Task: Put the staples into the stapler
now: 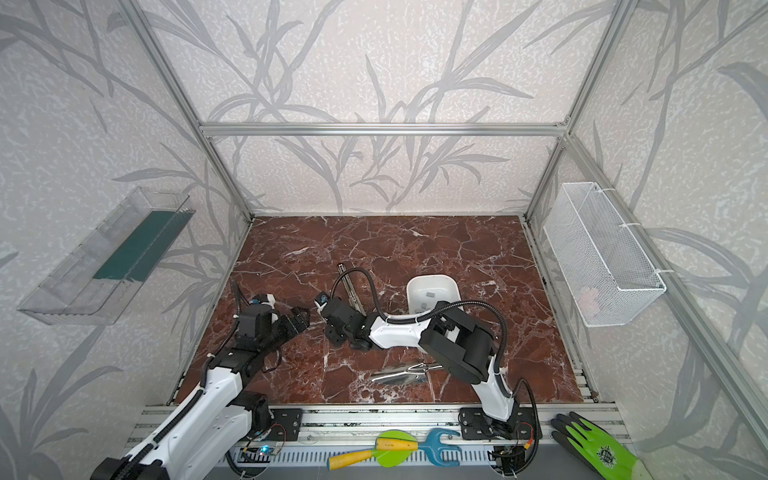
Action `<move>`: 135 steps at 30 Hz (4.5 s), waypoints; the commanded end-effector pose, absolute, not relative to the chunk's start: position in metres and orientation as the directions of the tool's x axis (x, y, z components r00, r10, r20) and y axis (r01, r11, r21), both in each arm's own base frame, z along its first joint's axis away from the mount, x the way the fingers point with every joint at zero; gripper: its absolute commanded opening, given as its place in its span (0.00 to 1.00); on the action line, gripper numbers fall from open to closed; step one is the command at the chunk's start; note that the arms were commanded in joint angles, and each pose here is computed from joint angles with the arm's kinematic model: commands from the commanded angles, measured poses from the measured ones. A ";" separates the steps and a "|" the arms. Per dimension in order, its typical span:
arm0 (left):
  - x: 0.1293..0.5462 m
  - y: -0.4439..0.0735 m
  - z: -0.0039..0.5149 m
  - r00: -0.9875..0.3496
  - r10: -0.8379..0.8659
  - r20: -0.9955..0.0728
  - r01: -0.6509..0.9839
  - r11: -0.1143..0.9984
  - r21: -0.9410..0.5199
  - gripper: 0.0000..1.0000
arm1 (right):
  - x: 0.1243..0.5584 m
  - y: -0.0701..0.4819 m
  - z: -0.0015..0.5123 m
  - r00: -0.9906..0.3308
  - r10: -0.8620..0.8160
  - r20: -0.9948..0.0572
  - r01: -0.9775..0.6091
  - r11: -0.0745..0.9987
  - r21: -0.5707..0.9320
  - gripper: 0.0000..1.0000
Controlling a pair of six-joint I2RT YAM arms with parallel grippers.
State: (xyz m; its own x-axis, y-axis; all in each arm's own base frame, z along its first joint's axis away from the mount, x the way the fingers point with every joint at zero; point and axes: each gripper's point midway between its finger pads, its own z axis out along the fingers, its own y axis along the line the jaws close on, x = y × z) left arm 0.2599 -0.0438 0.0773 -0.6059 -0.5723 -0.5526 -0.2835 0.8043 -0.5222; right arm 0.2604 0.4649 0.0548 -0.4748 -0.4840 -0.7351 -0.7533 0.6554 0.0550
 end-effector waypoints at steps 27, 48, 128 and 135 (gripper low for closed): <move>0.263 -0.043 0.079 -0.597 -0.575 -0.560 -0.278 0.803 -0.527 0.96 | 0.263 0.475 0.055 -0.464 -0.485 -0.741 -0.757 0.651 0.048 0.10; 0.263 -0.043 0.079 -0.598 -0.574 -0.559 -0.277 0.803 -0.528 0.96 | 0.264 0.472 0.064 -0.434 -0.471 -0.768 -0.762 0.646 0.035 0.11; 0.276 -0.065 0.097 -0.578 -0.576 -0.578 -0.139 0.767 -0.626 0.96 | 0.266 0.448 0.045 -0.531 -0.459 -0.712 -0.675 0.737 0.029 0.22; 0.277 -0.066 0.092 -0.599 -0.566 -0.567 -0.143 0.772 -0.619 0.96 | 0.261 0.447 0.042 -0.543 -0.458 -0.704 -0.678 0.734 0.046 0.20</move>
